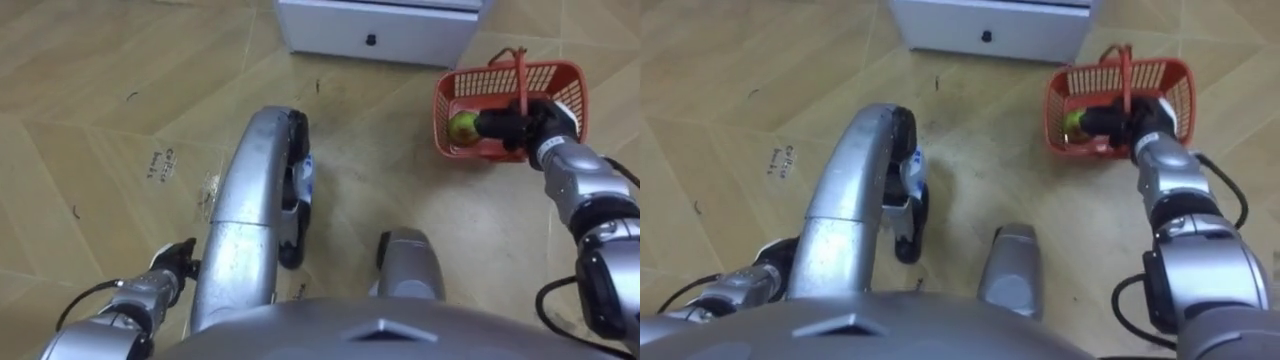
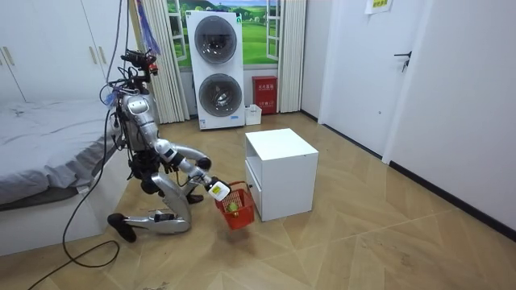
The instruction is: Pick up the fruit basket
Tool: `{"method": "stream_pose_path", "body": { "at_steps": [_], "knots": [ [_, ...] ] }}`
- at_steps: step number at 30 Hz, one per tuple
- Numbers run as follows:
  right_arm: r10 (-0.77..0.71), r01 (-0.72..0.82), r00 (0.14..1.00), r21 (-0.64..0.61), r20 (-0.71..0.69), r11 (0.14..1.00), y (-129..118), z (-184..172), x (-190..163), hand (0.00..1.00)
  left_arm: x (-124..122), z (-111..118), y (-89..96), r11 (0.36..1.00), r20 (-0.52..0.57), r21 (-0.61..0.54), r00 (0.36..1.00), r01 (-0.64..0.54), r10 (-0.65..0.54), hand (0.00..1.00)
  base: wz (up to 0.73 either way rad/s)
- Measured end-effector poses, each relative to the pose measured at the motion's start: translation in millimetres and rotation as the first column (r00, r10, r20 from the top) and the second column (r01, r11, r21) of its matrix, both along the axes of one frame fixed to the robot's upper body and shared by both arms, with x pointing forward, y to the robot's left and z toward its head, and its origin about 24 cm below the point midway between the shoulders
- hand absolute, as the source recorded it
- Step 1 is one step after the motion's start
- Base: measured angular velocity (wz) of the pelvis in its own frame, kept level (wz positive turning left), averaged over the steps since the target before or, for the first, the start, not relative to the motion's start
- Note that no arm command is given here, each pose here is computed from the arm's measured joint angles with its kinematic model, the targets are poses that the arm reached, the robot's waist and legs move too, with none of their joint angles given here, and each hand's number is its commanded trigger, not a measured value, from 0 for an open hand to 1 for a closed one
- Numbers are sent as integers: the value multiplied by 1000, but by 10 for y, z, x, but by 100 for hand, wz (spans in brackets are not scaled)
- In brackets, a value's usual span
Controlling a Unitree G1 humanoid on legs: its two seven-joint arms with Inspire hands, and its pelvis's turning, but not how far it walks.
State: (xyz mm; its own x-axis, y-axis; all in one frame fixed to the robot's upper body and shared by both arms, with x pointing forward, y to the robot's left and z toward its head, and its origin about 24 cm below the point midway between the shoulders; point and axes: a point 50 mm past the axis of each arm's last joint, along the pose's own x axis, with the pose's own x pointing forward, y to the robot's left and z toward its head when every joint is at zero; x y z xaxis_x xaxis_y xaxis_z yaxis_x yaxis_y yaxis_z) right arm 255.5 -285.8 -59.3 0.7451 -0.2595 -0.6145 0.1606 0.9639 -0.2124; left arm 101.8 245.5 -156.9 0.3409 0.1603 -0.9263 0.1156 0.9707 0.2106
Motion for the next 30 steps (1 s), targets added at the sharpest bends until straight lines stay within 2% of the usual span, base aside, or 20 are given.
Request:
{"method": "stream_pose_path", "body": {
  "at_steps": [3, 8, 12, 16, 20, 26, 30],
  "knots": [
    [19, -19, 999, -4, 38, 1000, 40, 75, 77, 100, 35, 31, 73, 1000, 16, 23, 1000, -3, 3, 0, 11],
    [60, -62, 990, 11, 127, 998, 133, 255, 245, 100, -3, 13, 28, 999, 2, 36, 1000, 23, -23, 0, -24],
    [112, -118, 970, 14, 218, 993, 255, 471, 394, 100, -278, -39, 33, 999, -56, 37, 998, -30, 32, 0, -57],
    [143, -154, 936, 8, 322, 988, 354, 699, 490, 100, -431, -33, 101, 992, -61, 83, 993, -100, 105, 0, -27],
    [160, -165, 921, -16, 355, 986, 357, 769, 477, 100, -345, 13, 184, 982, -25, 158, 994, -105, 111, 0, -37],
    [190, -176, 884, -73, 428, 982, 431, 863, 382, 100, -353, 29, 219, 974, 1, 178, 990, -141, 143, 0, -17],
    [125, -135, 880, -12, 459, 991, 364, 902, 366, 100, -406, 15, 181, 976, -4, 166, 989, -143, 145, 0, 17]
  ]
}}
